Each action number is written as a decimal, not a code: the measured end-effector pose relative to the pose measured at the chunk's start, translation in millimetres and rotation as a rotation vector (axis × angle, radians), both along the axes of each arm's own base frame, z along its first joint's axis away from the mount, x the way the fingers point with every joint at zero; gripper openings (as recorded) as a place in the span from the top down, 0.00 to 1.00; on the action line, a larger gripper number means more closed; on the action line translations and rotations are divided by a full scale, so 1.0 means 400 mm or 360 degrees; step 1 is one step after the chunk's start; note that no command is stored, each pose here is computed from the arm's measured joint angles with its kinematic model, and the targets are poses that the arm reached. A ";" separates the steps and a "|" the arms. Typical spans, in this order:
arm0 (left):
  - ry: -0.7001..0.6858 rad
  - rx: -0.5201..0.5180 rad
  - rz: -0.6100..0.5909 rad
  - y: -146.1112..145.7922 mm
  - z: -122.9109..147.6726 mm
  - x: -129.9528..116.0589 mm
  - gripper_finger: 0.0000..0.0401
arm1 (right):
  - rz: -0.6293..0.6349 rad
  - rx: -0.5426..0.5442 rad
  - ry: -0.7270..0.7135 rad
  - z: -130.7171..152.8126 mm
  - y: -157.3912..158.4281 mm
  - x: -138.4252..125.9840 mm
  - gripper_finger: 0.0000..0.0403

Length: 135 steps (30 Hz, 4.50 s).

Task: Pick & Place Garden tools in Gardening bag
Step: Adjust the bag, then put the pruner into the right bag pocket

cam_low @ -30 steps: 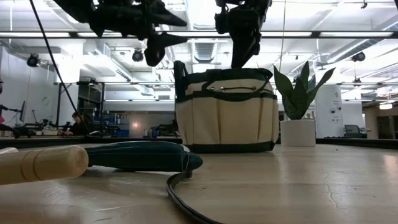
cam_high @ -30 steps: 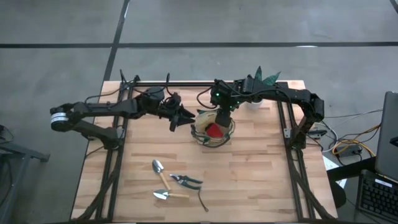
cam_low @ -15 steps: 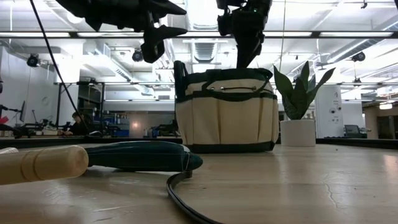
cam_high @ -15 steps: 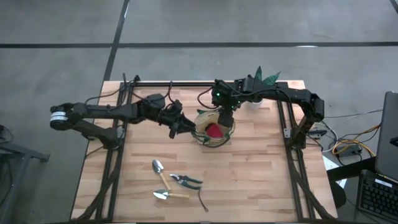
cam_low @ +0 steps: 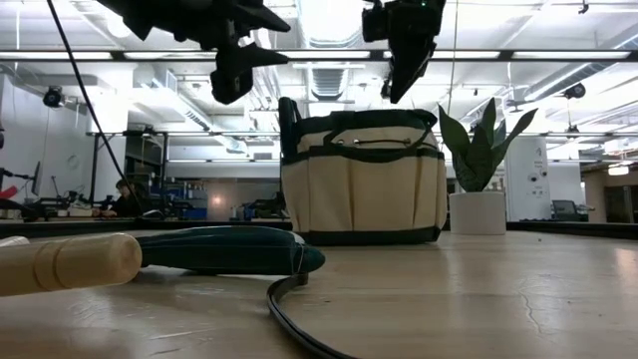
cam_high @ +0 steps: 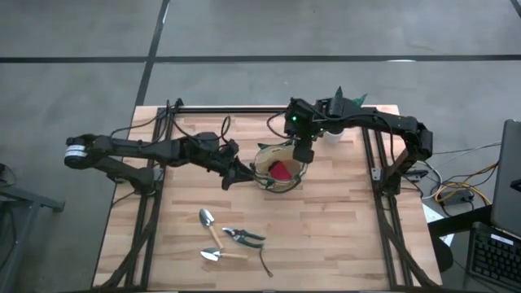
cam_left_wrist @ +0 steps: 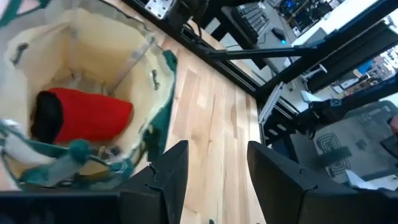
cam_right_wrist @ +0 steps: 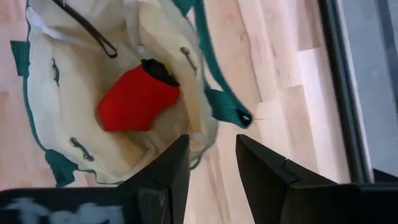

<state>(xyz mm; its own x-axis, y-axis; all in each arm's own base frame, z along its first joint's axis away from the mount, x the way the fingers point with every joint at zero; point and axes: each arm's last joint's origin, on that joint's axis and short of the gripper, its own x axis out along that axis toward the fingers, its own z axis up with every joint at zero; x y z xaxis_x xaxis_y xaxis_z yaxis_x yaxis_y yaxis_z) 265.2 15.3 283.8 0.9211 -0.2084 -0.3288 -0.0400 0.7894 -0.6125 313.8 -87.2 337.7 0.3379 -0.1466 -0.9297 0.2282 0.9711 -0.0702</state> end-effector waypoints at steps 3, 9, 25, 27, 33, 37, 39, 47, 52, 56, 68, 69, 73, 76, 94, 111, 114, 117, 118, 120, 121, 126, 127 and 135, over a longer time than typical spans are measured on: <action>-0.0006 -0.0007 0.0013 -0.010 0.007 0.002 0.58 | -0.0033 -0.0008 -0.0023 0.007 -0.016 -0.009 0.71; 0.0052 -0.0070 -0.0033 -0.054 0.004 -0.004 0.58 | -0.0097 0.0106 -0.0006 -0.007 -0.033 -0.019 0.71; 0.0388 -0.0060 0.0267 -0.067 -0.051 -0.022 0.58 | -0.0076 0.0153 0.0206 -0.102 -0.026 -0.041 0.76; 0.0415 -0.0060 0.0273 -0.066 -0.058 -0.019 0.58 | -0.0075 0.0148 0.0191 -0.098 -0.025 -0.044 0.77; 0.0523 -0.0138 0.0328 -0.064 -0.099 0.009 0.58 | -0.0153 0.0141 0.0073 -0.076 -0.025 -0.046 0.79; 0.0558 -0.0221 0.0415 -0.063 -0.117 0.023 0.58 | -0.0207 0.0185 0.0026 -0.076 -0.030 -0.042 0.79; 0.0569 -0.0255 0.0472 -0.062 -0.121 0.026 0.58 | -0.0214 0.0231 0.0019 -0.077 -0.033 -0.043 0.78; 0.0558 -0.0192 0.0472 -0.055 -0.123 0.029 0.58 | -0.0298 0.0341 -0.0011 -0.096 -0.068 -0.037 0.70; 0.0562 -0.0182 0.0479 -0.054 -0.136 0.040 0.58 | -0.0338 0.0404 0.0038 -0.126 -0.080 -0.023 0.68; 0.0586 -0.0173 0.0489 -0.052 -0.154 0.052 0.58 | -0.0337 0.0419 0.0061 -0.141 -0.083 -0.013 0.69; 0.0661 -0.0139 0.0558 -0.030 -0.217 0.091 0.58 | -0.0324 0.0410 0.0048 -0.150 -0.085 -0.008 0.87; 0.0660 -0.0141 0.0565 -0.026 -0.221 0.095 0.58 | -0.0329 0.0413 0.0051 -0.153 -0.085 -0.009 0.89; 0.0630 -0.0149 0.0598 -0.013 -0.227 0.109 0.58 | -0.0335 0.0435 0.0062 -0.164 -0.083 -0.010 0.96; 0.0623 -0.0160 0.0646 0.001 -0.231 0.113 0.58 | -0.0345 0.0459 0.0059 -0.170 -0.082 -0.010 0.97; 0.0698 -0.0053 0.0797 0.092 -0.230 0.085 0.58 | -0.0349 0.0573 0.0097 -0.168 -0.039 -0.004 0.98; 0.0721 -0.0055 0.0855 0.170 -0.230 0.064 0.58 | -0.0304 0.0672 0.0090 -0.165 0.010 0.011 0.98; 0.0719 -0.0073 0.0825 0.169 -0.229 0.064 0.58 | -0.0307 0.0663 0.0089 -0.164 0.009 0.011 0.98; 0.0717 -0.0080 0.0815 0.168 -0.228 0.064 0.58 | -0.0304 0.0661 0.0079 -0.161 0.009 0.012 0.97; 0.0717 -0.0081 0.0814 0.168 -0.228 0.064 0.58 | -0.0303 0.0659 0.0078 -0.160 0.009 0.011 0.97; 0.0716 -0.0089 0.0804 0.167 -0.228 0.064 0.58 | -0.0299 0.0658 0.0073 -0.157 0.010 0.010 0.94; 0.0713 -0.0090 0.0800 0.167 -0.226 0.063 0.58 | -0.0300 0.0658 0.0073 -0.156 0.010 0.009 0.92; 0.0702 -0.0075 0.0761 0.163 -0.211 0.055 0.58 | -0.0299 0.0654 0.0058 -0.143 0.013 -0.001 0.78; 0.0703 -0.0071 0.0757 0.162 -0.208 0.052 0.58 | -0.0301 0.0653 0.0048 -0.138 0.014 -0.004 0.75; 0.0741 0.0017 0.0644 0.146 -0.164 0.008 0.58 | -0.0295 0.0587 -0.0024 -0.094 0.020 -0.034 0.57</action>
<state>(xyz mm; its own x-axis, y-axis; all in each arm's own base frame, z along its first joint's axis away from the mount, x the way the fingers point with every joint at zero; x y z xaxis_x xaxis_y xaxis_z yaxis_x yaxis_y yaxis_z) 268.2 73.7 218.2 0.6856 0.1335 -0.7156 -0.5992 0.6617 -0.4506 300.2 -79.3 300.3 0.3510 0.1362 -0.9264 0.3997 0.8729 0.2798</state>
